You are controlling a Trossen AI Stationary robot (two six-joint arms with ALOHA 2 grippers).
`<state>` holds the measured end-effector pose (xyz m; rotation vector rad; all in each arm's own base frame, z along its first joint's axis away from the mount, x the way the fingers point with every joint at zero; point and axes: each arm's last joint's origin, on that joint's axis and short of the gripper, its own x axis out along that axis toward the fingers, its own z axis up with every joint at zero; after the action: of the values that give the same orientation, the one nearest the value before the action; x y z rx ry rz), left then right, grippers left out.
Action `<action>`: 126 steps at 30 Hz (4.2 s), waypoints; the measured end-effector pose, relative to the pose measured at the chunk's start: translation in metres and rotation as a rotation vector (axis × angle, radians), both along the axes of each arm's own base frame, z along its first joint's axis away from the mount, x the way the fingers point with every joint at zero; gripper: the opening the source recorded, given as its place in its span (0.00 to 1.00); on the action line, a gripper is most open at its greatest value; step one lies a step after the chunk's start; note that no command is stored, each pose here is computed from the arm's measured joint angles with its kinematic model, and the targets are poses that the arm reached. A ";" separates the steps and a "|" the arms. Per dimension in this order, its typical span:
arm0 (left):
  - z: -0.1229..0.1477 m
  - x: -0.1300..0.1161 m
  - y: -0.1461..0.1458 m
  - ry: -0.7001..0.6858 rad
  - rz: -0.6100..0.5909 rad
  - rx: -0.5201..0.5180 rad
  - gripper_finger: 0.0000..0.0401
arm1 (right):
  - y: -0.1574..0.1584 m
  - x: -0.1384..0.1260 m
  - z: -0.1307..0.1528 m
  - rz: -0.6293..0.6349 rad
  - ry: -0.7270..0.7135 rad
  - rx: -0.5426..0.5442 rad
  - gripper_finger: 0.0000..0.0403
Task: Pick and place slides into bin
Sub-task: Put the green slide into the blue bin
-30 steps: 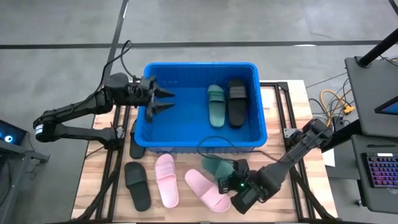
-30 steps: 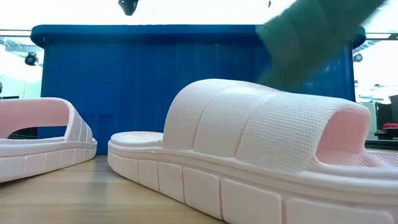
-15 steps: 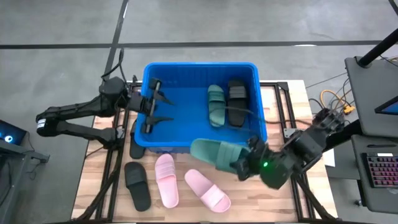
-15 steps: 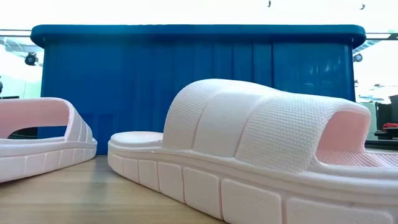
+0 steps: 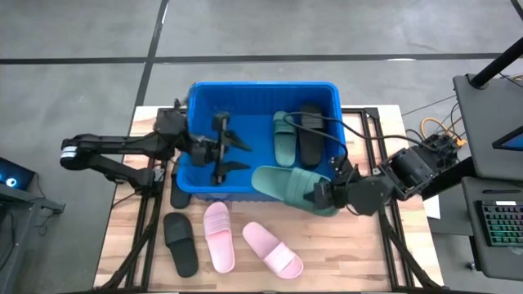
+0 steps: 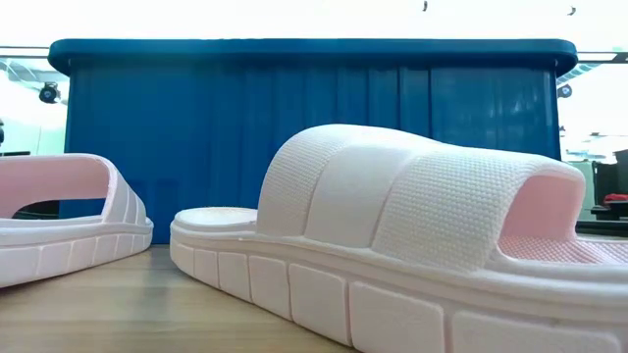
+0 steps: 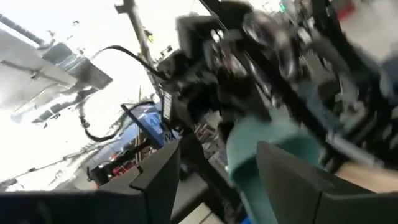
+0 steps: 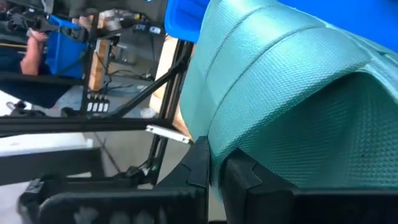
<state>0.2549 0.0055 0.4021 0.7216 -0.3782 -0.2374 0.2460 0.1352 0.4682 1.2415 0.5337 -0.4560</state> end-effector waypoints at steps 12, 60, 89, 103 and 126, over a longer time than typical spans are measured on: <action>-0.025 0.045 -0.026 -0.171 0.207 0.340 0.49 | -0.003 0.004 0.001 -0.026 -0.001 0.106 0.03; -0.044 0.102 -0.071 -0.316 0.263 0.612 0.24 | -0.010 0.012 0.004 0.050 -0.005 0.192 0.03; -0.051 0.104 -0.067 -0.106 0.406 0.541 0.00 | -0.022 -0.001 0.001 0.017 0.069 0.079 0.38; -0.054 0.103 -0.055 0.010 0.703 0.491 0.00 | -0.043 -0.037 0.011 -0.045 0.107 -0.011 0.42; -0.025 0.091 0.020 0.337 1.087 0.030 0.00 | -0.066 -0.054 0.012 -0.102 0.162 -0.524 0.40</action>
<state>0.3463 0.0253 0.3768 0.8082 0.3631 0.6603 0.1920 0.0695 0.4801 0.7339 0.4497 -0.7350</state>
